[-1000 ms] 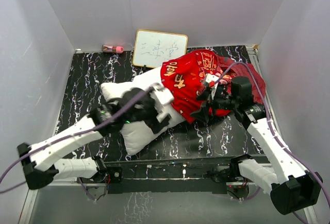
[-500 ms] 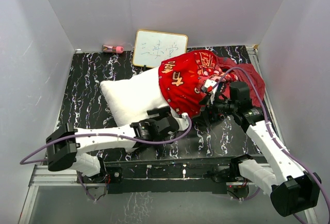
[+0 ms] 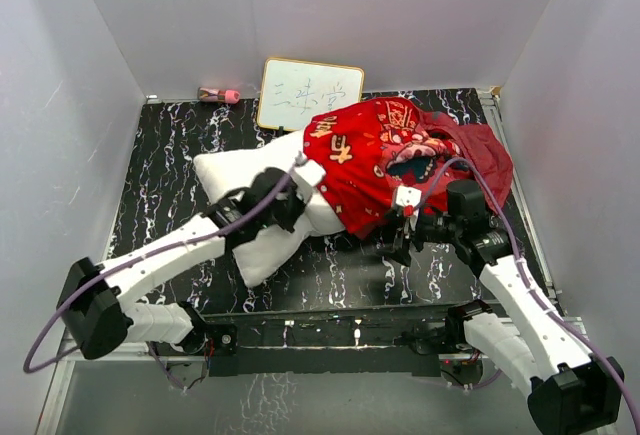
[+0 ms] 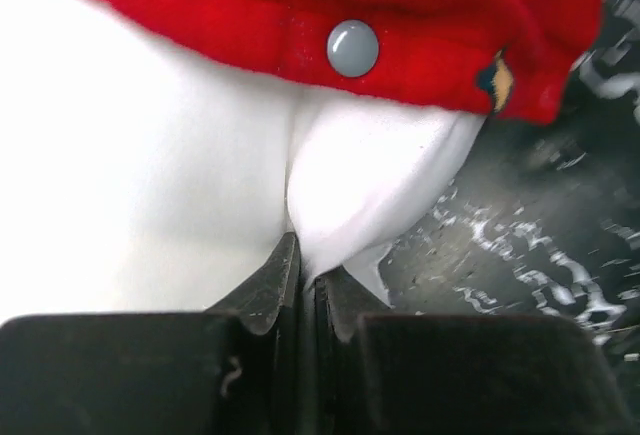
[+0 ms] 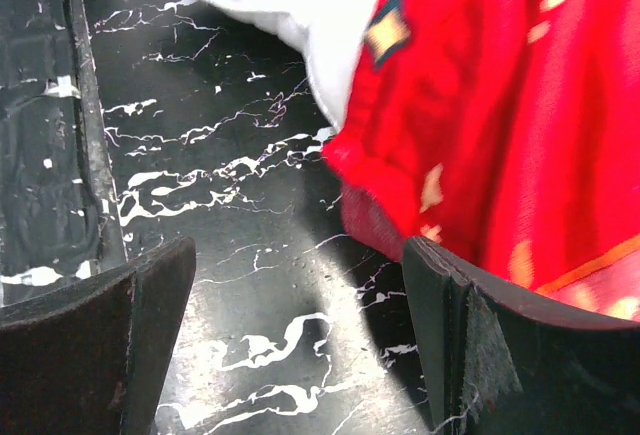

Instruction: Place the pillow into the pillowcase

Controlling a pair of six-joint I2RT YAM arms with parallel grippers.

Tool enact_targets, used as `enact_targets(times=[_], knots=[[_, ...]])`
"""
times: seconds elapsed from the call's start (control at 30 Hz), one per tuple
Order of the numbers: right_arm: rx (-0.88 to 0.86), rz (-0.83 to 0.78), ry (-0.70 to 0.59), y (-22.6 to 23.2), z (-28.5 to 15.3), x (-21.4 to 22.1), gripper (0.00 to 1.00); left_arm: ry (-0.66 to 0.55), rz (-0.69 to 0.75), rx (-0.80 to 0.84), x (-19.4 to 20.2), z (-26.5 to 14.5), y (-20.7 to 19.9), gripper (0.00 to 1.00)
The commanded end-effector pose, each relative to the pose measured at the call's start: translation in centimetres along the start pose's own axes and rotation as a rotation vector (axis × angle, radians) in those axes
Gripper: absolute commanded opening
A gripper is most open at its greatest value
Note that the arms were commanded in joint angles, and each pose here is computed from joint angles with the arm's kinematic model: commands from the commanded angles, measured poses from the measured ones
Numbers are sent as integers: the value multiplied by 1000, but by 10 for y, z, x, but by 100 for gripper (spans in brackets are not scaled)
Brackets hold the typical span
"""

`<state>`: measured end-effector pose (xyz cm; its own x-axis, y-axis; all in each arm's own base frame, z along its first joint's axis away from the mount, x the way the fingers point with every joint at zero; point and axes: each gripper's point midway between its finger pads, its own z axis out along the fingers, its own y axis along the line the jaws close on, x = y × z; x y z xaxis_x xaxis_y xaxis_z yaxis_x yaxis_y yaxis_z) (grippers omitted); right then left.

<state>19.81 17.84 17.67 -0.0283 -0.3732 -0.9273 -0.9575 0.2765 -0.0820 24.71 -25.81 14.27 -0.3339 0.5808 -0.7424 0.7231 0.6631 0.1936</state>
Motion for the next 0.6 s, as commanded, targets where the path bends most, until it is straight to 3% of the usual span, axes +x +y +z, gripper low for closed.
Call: enact_targets(times=[0.0,0.3,0.57], knots=[[49,-189,-69,-10,0,-13,86,-192,-285,348,-71,-48,-23,0],[252,-135,-58,-49,6,-9,84,-327,-445,529,-144,-77,-14,0],[520,187,-4,-100,11,14,81,-403,-571,629,-175,-91,1,0]])
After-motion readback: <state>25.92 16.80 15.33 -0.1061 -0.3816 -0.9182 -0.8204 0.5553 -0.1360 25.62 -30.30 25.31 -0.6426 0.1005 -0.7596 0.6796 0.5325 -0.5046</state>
